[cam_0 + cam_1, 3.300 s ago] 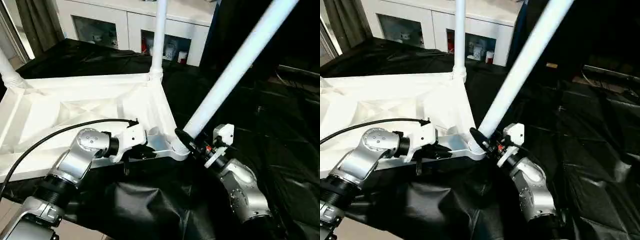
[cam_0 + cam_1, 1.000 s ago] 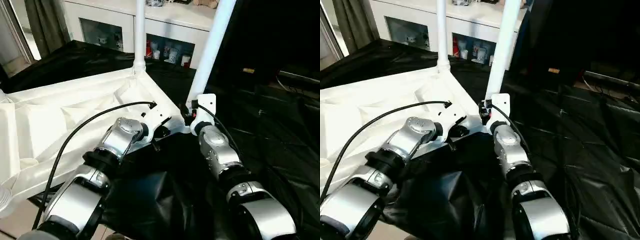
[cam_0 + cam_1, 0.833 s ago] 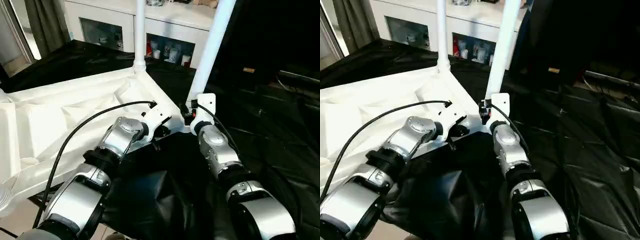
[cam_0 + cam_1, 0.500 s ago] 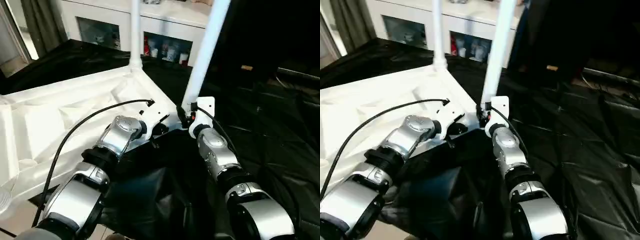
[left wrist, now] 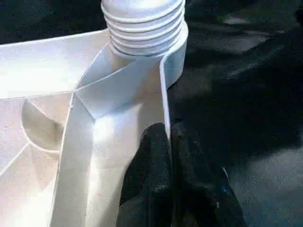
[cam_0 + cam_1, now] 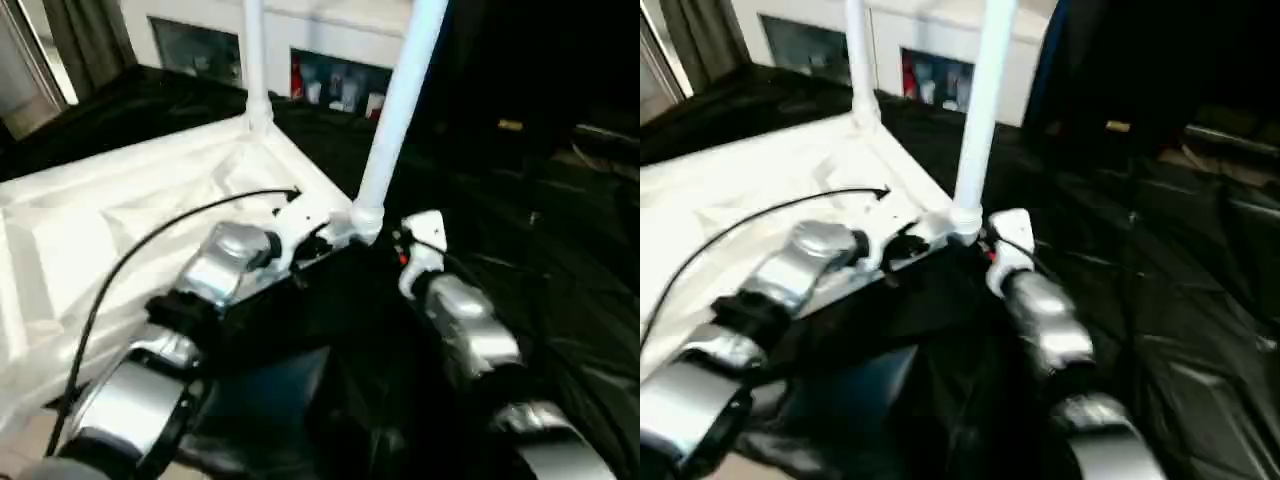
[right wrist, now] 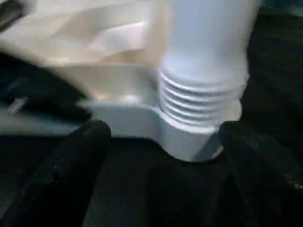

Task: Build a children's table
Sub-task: Insert table leg to table base

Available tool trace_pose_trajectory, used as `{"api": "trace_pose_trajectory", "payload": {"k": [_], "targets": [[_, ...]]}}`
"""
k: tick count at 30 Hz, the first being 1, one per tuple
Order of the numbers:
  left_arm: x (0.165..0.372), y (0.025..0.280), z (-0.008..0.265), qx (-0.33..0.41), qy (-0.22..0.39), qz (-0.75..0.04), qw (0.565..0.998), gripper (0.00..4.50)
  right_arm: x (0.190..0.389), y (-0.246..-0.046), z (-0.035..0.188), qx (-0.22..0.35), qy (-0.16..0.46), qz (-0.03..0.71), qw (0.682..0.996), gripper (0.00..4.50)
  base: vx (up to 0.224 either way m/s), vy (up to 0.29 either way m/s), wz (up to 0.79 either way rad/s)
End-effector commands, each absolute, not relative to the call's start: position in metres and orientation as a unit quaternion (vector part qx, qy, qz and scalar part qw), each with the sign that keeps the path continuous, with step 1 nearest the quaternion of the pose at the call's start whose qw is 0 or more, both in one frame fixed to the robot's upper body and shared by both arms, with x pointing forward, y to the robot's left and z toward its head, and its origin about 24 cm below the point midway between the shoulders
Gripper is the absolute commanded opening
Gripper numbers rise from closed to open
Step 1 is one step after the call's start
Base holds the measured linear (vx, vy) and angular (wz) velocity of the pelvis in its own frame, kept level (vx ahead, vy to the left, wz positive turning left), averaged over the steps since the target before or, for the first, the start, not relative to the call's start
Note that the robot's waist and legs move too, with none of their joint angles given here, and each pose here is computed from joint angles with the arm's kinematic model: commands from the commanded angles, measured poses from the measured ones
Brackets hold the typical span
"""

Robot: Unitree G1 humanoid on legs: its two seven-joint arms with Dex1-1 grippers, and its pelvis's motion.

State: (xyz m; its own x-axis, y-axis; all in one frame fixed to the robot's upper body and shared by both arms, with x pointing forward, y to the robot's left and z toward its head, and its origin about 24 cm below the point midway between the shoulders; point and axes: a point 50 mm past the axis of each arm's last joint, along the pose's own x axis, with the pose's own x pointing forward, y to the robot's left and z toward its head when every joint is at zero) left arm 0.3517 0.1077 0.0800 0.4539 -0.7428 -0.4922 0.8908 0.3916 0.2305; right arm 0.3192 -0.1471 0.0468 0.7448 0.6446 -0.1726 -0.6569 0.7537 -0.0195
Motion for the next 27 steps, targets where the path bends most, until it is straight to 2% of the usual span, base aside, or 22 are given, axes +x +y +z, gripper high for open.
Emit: {"api": "trace_pose_trajectory", "payload": {"k": [1,5,9,11,12,17,27], "targets": [[0.336,0.100,0.079,0.243,0.135,-0.574,0.770,0.00,0.312,-0.153,0.060,-0.045,0.064,0.390,0.918,4.30,0.000,0.000,0.00],[0.319,0.105,0.077,0.249,0.123,-0.621,0.733,0.00,0.295,-0.165,0.075,-0.040,0.059,0.446,0.892,4.30,0.000,0.000,0.00],[0.307,0.109,0.076,0.254,0.118,-0.649,0.707,0.00,0.283,-0.167,0.078,-0.051,0.073,0.480,0.873,4.30,0.000,0.000,0.00],[0.301,0.115,0.076,0.256,0.119,-0.657,0.699,0.00,0.264,-0.165,0.073,-0.063,0.112,0.544,0.829,4.30,0.000,0.000,0.00],[0.300,0.116,0.076,0.256,0.119,-0.657,0.699,0.00,0.260,-0.165,0.071,-0.066,0.119,0.554,0.821,4.30,0.000,0.000,0.00],[0.297,0.122,0.077,0.260,0.123,-0.657,0.697,0.00,0.255,-0.163,0.069,-0.077,0.134,0.573,0.805,4.30,0.000,0.000,0.00],[0.292,0.127,0.078,0.264,0.125,-0.657,0.695,0.00,0.263,-0.162,0.067,-0.085,0.146,0.553,0.816,4.30,0.000,0.000,0.00]]}}
